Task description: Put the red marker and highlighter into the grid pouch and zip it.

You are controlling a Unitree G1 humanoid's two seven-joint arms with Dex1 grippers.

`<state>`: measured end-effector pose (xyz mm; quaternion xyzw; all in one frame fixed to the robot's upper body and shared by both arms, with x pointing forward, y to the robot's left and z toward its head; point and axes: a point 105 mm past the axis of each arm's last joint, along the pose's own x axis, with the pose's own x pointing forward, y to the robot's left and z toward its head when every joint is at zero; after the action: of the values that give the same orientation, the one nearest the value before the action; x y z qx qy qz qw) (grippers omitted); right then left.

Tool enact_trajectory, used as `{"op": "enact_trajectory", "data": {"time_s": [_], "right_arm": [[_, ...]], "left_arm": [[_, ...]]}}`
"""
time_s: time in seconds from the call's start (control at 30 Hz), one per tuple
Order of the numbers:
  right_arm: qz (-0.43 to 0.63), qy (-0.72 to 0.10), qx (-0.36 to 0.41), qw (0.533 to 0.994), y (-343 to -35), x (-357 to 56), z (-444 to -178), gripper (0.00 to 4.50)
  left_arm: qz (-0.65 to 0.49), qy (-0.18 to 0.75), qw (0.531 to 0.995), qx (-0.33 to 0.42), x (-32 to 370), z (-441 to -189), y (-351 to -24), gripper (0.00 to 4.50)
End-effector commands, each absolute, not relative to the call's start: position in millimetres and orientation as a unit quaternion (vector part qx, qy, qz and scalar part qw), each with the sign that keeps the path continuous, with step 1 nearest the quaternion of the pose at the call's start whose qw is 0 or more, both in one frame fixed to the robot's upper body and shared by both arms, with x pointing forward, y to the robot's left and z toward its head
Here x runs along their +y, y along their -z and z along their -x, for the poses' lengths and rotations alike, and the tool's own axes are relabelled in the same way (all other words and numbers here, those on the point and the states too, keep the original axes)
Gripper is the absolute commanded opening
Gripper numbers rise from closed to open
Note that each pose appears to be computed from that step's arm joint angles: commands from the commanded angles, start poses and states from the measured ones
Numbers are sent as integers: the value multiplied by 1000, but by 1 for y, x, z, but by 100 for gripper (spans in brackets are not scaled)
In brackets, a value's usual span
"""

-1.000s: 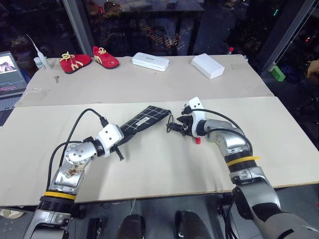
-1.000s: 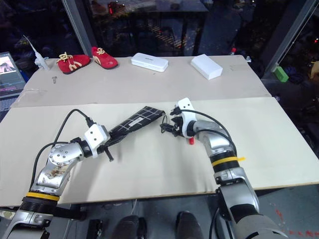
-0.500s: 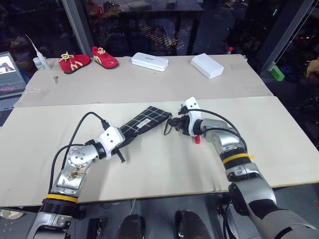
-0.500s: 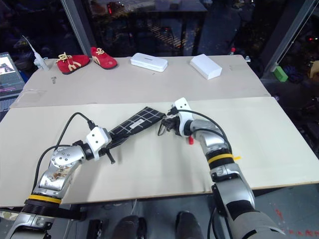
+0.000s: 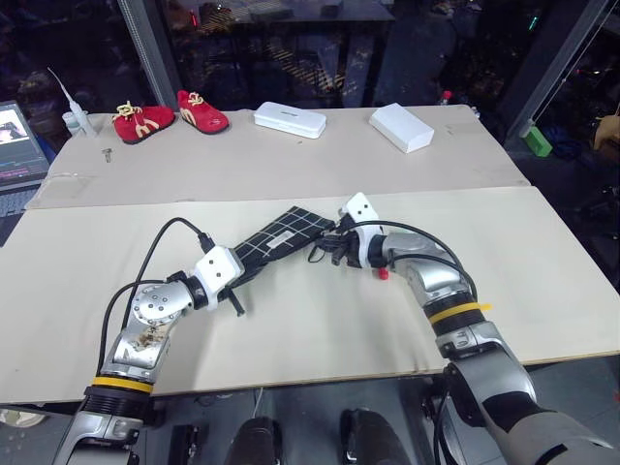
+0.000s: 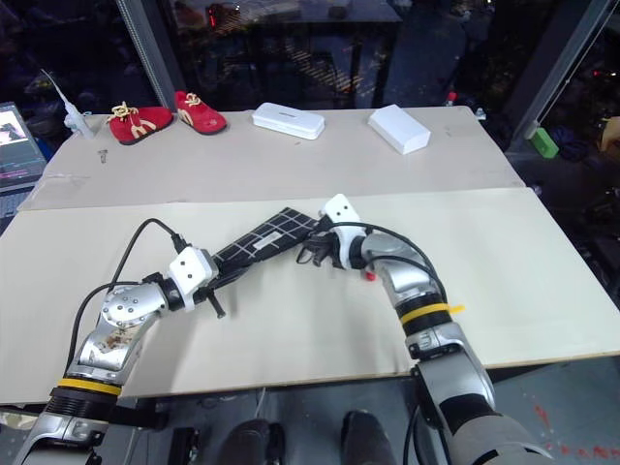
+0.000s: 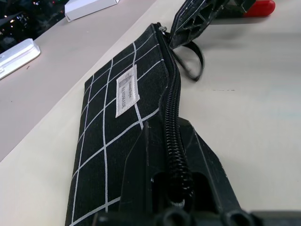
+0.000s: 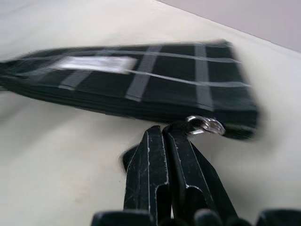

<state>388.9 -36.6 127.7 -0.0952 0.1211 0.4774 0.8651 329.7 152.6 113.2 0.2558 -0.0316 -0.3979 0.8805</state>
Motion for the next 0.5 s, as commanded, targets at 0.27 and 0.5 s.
{"op": "enact_trajectory", "data": {"time_s": [0.27,0.5], "right_arm": [[143,-623,65,766,-152,28,-332,4],[155,-648,74,742,-143,40,-320,4]], "left_arm": [[-263,403,875,-59,145,-336,-128,0],[-264,408,872,-62,142,-337,-129,0]]}}
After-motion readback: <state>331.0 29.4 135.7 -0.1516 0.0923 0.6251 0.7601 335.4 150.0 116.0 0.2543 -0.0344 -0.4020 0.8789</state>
